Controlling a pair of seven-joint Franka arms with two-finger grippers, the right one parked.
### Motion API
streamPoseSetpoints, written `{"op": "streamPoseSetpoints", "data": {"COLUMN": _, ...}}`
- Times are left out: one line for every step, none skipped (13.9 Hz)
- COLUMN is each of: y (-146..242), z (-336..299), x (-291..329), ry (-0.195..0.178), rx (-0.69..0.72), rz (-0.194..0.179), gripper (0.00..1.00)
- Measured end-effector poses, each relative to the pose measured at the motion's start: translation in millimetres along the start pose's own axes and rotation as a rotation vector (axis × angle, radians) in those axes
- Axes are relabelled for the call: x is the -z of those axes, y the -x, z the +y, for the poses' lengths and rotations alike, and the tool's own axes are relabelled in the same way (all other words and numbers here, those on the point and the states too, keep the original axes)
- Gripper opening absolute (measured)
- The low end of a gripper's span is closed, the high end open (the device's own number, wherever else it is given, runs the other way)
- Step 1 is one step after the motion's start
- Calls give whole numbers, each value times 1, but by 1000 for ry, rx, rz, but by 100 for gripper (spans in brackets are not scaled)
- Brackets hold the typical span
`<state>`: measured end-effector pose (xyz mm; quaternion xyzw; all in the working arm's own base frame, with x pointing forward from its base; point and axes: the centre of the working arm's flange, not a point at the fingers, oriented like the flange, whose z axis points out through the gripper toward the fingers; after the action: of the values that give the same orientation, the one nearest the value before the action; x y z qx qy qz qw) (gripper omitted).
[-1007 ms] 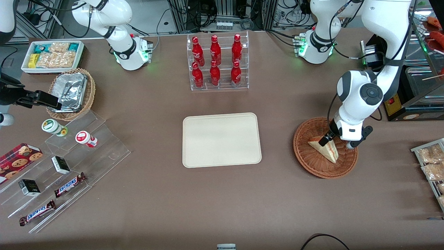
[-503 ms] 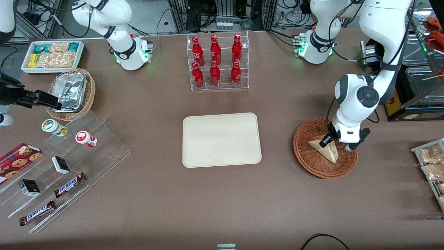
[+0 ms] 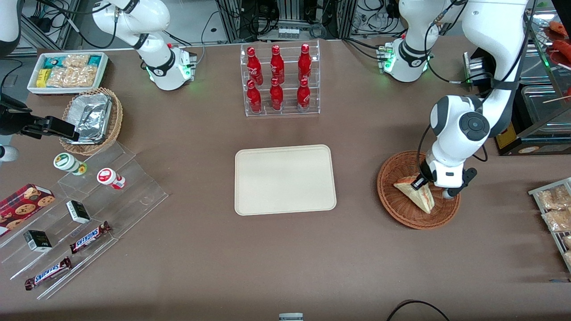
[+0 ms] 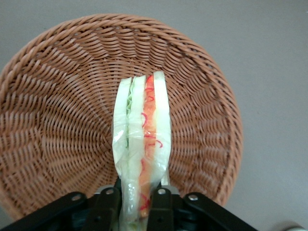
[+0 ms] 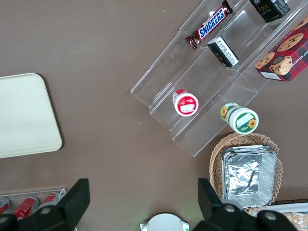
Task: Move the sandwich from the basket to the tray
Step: 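Lift the sandwich and carry it with the left gripper over the tray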
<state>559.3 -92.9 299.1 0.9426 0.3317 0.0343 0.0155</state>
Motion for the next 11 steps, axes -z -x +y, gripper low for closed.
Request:
{"op": "streamPoseSetpoints", "data": {"y": -1, "z": 8, "x": 15, "ry": -22, "rx": -19, "rz": -8, "gripper": 15}}
{"op": "streamPoseSetpoints", "data": {"y": 1, "z": 17, "x": 30, "ry": -49, "rx": -45, "rz": -13, "gripper": 15}}
{"op": "streamPoseSetpoints", "data": {"y": 6, "z": 28, "x": 44, "ry": -76, "rx": -74, "rz": -22, "gripper": 15}}
{"op": "streamPoseSetpoints", "data": {"y": 16, "z": 43, "x": 58, "ry": -96, "rx": -104, "rz": -32, "gripper": 15}}
{"op": "streamPoseSetpoints", "data": {"y": 28, "z": 59, "x": 70, "ry": -106, "rx": -137, "rz": -38, "gripper": 15}}
{"op": "streamPoseSetpoints", "data": {"y": 42, "z": 74, "x": 80, "ry": -107, "rx": -171, "rz": -38, "gripper": 15}}
{"op": "streamPoseSetpoints", "data": {"y": 58, "z": 87, "x": 86, "ry": -103, "rx": -205, "rz": -35, "gripper": 15}}
{"op": "streamPoseSetpoints", "data": {"y": 73, "z": 99, "x": 90, "ry": -98, "rx": -238, "rz": -30, "gripper": 15}}
{"op": "streamPoseSetpoints", "data": {"y": 89, "z": 111, "x": 93, "ry": -91, "rx": -271, "rz": -26, "gripper": 15}}
{"op": "streamPoseSetpoints", "data": {"y": 105, "z": 123, "x": 95, "ry": -84, "rx": -304, "rz": -22, "gripper": 15}}
{"op": "streamPoseSetpoints", "data": {"y": 121, "z": 133, "x": 96, "ry": -81, "rx": -335, "rz": -20, "gripper": 15}}
